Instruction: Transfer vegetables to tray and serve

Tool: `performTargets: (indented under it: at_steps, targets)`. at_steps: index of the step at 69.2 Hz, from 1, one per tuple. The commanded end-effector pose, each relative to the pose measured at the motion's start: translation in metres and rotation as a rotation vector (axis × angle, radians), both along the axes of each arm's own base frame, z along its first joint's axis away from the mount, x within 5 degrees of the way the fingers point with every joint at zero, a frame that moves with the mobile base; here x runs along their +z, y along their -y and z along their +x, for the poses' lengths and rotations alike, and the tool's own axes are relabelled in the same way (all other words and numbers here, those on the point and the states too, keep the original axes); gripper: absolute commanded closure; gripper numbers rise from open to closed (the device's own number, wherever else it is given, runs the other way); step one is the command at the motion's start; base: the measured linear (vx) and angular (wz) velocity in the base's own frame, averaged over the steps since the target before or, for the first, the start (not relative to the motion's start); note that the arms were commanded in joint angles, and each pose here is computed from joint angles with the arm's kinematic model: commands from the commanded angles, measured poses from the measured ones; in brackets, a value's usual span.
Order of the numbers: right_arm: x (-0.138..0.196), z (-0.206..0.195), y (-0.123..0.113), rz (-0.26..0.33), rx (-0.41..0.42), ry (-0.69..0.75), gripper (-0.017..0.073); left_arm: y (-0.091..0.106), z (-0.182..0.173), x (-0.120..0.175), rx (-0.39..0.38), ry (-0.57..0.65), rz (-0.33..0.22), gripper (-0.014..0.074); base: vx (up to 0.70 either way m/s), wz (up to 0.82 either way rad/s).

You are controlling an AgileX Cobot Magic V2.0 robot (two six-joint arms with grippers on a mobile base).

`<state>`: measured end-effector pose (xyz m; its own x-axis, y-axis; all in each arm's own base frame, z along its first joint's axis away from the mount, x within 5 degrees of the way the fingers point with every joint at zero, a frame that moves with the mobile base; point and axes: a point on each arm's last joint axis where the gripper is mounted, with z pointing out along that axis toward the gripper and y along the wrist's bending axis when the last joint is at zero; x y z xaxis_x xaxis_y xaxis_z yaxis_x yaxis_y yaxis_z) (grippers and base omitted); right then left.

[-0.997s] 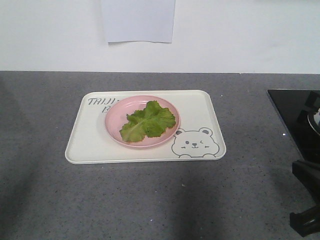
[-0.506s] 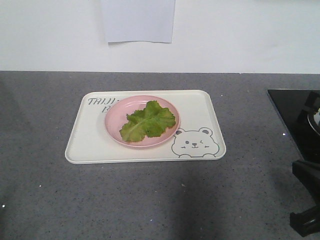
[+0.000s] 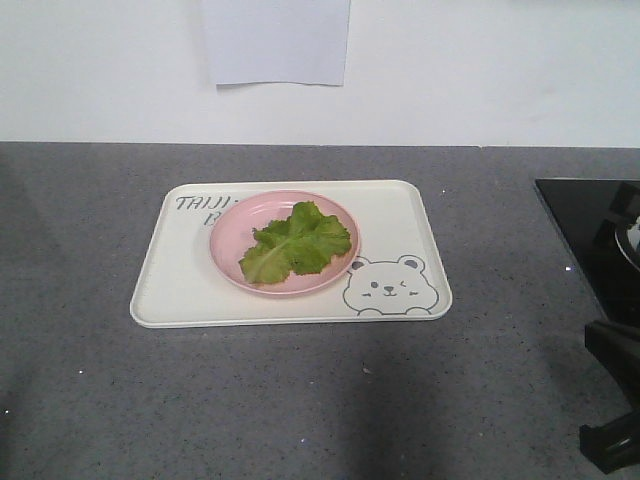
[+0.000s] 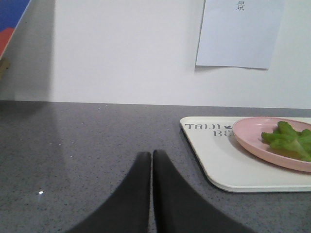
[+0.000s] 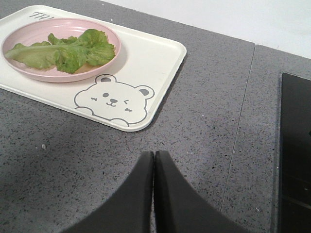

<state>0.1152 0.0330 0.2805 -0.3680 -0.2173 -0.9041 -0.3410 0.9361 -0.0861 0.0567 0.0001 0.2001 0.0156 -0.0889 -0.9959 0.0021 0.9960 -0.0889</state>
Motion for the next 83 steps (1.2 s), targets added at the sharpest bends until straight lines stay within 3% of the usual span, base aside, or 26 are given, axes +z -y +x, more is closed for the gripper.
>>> performTargets:
  at_steps: [1, 7, 16, 33, 83]
  targets:
    - [0.0158, 0.0035, 0.0009, 0.015, -0.016, 0.102, 0.0568, 0.0005, -0.0012, 0.0052, -0.005, 0.090, -0.013, 0.0601, 0.00, 0.00]
    - [0.0158, 0.0035, 0.0009, 0.015, -0.016, 0.102, 0.0568, 0.0002, -0.0012, 0.0052, -0.002, 0.090, -0.018, 0.0601, 0.00, 0.00]
    - [0.0158, 0.0035, 0.0009, 0.015, -0.016, 0.102, 0.0568, -0.0003, -0.0013, 0.0063, 0.007, 0.103, 0.032, 0.0601, 0.00, 0.00]
    - [0.0158, 0.0035, 0.0009, 0.015, -0.016, 0.102, 0.0568, -0.0007, -0.0015, 0.0076, 0.009, 0.117, 0.001, 0.0601, 0.00, 0.00]
    - [0.0159, 0.0035, 0.0009, 0.015, -0.016, 0.103, 0.0568, -0.0007, -0.0015, 0.0075, 0.009, 0.116, 0.001, 0.0601, 0.00, 0.00]
